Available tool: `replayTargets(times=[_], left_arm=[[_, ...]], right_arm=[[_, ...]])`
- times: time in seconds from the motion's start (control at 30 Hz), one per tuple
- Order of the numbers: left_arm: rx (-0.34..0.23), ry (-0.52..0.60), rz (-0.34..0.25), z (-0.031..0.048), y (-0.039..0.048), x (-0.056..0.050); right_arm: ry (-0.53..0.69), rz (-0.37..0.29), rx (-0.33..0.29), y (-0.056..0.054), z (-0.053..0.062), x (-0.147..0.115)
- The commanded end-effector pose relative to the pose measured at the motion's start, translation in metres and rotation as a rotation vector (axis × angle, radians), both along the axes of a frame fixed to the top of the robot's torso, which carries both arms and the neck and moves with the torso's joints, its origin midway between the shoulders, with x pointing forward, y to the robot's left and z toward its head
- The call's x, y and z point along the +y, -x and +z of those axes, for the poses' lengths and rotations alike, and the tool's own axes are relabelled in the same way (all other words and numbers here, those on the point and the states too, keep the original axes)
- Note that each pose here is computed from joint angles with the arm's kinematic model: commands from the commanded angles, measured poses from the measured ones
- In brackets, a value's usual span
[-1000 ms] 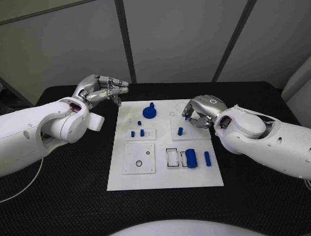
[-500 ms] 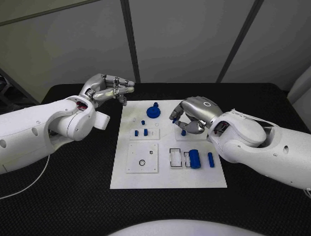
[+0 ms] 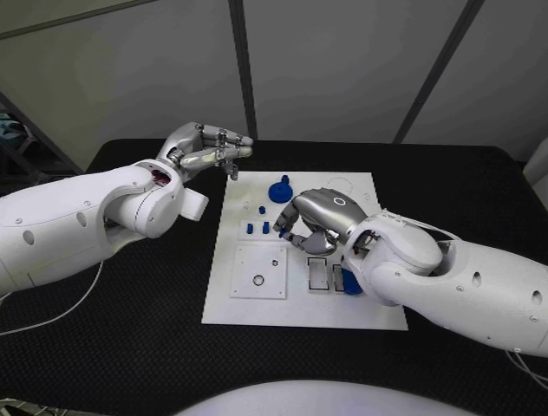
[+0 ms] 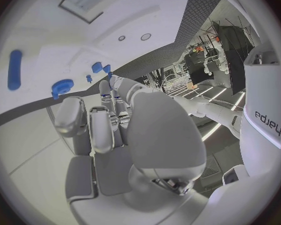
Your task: Assemble the parts on the task board
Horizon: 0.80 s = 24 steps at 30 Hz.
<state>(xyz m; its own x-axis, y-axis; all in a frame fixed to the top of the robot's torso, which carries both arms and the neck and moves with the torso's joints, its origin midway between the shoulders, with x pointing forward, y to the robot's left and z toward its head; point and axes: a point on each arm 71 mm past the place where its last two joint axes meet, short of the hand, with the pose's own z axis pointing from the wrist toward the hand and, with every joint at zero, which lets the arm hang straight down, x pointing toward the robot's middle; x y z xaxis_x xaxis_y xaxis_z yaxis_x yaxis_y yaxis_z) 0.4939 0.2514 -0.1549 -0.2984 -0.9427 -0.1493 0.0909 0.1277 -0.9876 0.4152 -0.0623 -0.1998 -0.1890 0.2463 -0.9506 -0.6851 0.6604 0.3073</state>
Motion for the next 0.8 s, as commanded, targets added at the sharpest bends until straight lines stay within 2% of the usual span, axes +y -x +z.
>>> replayTargets(times=[0.03,0.27,0.8], left_arm=[[-0.004,0.011,-0.016,0.0012,-0.0003,-0.003],[-0.004,0.013,-0.023,0.001,-0.0007,-0.005],[-0.001,0.016,-0.034,0.0006,-0.0013,-0.009]], right_arm=[[0.016,0.034,0.036,0.004,-0.008,0.005],[0.035,0.037,0.056,0.005,-0.018,0.009],[0.08,0.053,0.07,0.006,-0.029,0.013]])
